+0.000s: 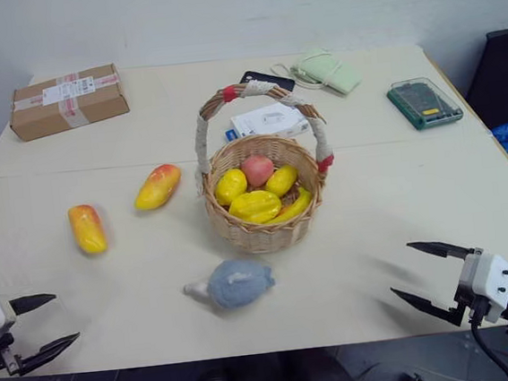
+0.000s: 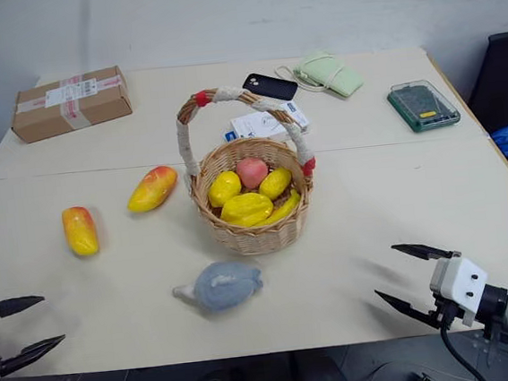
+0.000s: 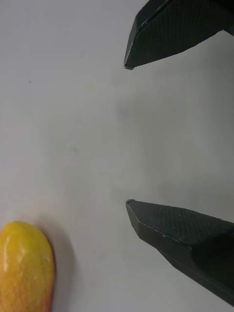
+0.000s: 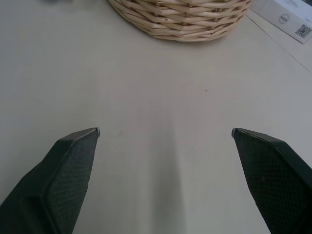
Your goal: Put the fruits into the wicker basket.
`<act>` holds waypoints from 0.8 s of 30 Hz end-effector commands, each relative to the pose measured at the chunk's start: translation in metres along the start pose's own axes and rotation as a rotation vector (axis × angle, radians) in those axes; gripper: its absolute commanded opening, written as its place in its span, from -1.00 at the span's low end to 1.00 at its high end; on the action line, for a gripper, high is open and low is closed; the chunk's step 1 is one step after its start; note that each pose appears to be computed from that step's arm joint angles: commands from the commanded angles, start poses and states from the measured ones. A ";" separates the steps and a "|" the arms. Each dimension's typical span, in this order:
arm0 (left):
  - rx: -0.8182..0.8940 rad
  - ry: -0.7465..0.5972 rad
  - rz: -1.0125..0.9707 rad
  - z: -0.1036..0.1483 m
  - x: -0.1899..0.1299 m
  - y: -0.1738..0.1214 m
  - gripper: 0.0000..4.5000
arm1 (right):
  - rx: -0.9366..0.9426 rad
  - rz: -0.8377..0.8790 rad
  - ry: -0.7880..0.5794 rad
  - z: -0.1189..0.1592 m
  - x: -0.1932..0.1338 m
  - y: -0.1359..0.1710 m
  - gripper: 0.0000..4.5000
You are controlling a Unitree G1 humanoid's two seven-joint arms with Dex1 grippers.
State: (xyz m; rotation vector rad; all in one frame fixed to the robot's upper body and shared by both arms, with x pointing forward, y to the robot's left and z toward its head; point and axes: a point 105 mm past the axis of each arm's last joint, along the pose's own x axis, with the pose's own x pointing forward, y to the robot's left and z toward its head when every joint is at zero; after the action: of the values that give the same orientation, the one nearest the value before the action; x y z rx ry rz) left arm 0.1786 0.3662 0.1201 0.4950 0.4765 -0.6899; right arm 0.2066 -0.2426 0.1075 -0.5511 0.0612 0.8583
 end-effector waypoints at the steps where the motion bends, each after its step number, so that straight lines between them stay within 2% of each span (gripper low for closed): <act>1: 0.003 0.019 0.032 0.002 -0.007 0.008 1.00 | -0.028 0.012 0.003 0.004 -0.001 -0.002 0.99; 10: -0.100 -0.045 -0.072 0.012 -0.004 -0.006 1.00 | -0.025 0.028 -0.030 0.007 0.002 0.000 0.99; 12: -0.103 -0.055 -0.097 0.016 -0.003 -0.007 1.00 | -0.025 0.059 -0.082 0.017 0.005 0.005 0.99; 15: -0.114 -0.063 -0.181 0.026 0.005 -0.013 1.00 | 0.005 0.078 -0.260 0.051 0.019 0.012 0.99; 17: -0.116 -0.067 -0.212 0.031 0.008 -0.016 1.00 | 0.014 0.097 -0.320 0.063 0.022 0.016 0.99; 20: -0.062 -0.111 -0.362 0.058 0.028 -0.036 1.00 | 0.009 0.096 -0.480 0.086 0.022 0.021 0.99; 22: 0.015 -0.176 -0.393 0.083 0.046 -0.045 1.00 | 0.000 0.062 -0.475 0.089 0.024 0.020 0.99; 24: 0.059 -0.280 -0.460 0.117 0.067 -0.063 1.00 | 0.047 0.111 -0.489 0.094 0.025 0.024 0.99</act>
State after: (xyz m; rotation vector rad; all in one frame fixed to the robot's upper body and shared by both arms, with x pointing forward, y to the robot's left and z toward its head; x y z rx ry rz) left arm 0.2052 0.2578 0.1469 0.3481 0.3858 -1.1179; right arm 0.1958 -0.1731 0.1610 -0.3104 -0.3088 1.0450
